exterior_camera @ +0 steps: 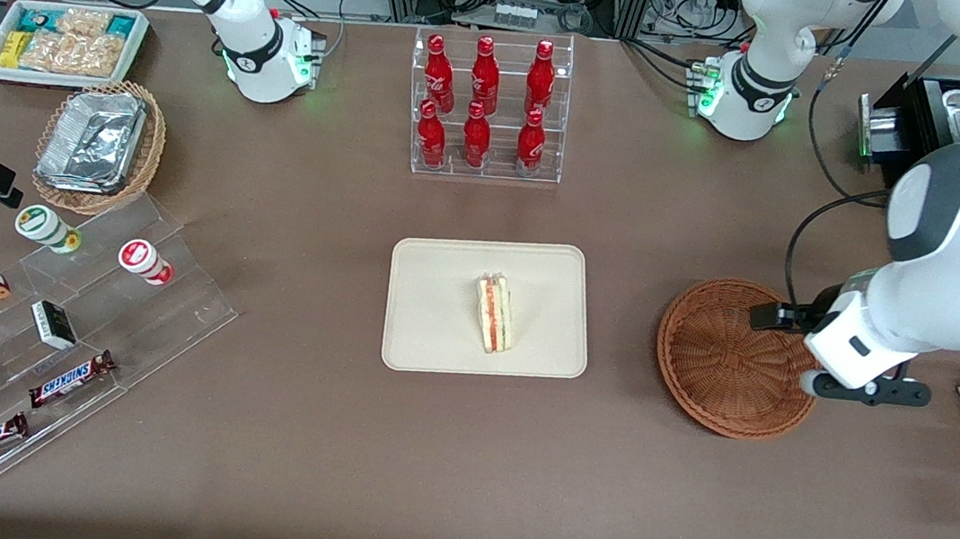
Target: Place sandwich from basket to tray
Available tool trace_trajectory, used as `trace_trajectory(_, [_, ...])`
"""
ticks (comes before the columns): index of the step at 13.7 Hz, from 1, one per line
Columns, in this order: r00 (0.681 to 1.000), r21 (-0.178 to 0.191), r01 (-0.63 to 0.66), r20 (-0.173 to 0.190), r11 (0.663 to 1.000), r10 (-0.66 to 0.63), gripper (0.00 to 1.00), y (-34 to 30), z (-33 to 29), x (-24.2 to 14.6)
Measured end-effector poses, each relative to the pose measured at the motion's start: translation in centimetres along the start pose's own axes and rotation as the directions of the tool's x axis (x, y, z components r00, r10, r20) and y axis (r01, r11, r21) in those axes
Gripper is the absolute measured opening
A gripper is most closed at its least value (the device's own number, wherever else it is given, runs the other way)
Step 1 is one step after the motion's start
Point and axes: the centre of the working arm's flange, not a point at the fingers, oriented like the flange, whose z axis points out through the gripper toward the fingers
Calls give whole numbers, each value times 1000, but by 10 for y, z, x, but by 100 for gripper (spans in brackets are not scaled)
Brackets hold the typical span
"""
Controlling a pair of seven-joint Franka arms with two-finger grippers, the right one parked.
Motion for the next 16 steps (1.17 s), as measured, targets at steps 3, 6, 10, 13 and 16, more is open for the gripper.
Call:
trace_trajectory(3, [1000, 0, -21, -9, 1000, 21, 100, -22, -20, -12])
trace_trajectory(6, [999, 4, -20, -27, 1000, 20, 100, -35, -39, -23])
trace_trajectory(10, [997, 11, 18, -72, 1000, -17, 100, -57, -66, -40])
trace_trajectory(13, [994, 18, 41, -103, 999, -39, 100, -72, -93, -61])
trace_trajectory(16, [994, 33, -34, -99, 999, 37, 100, -80, -108, -78])
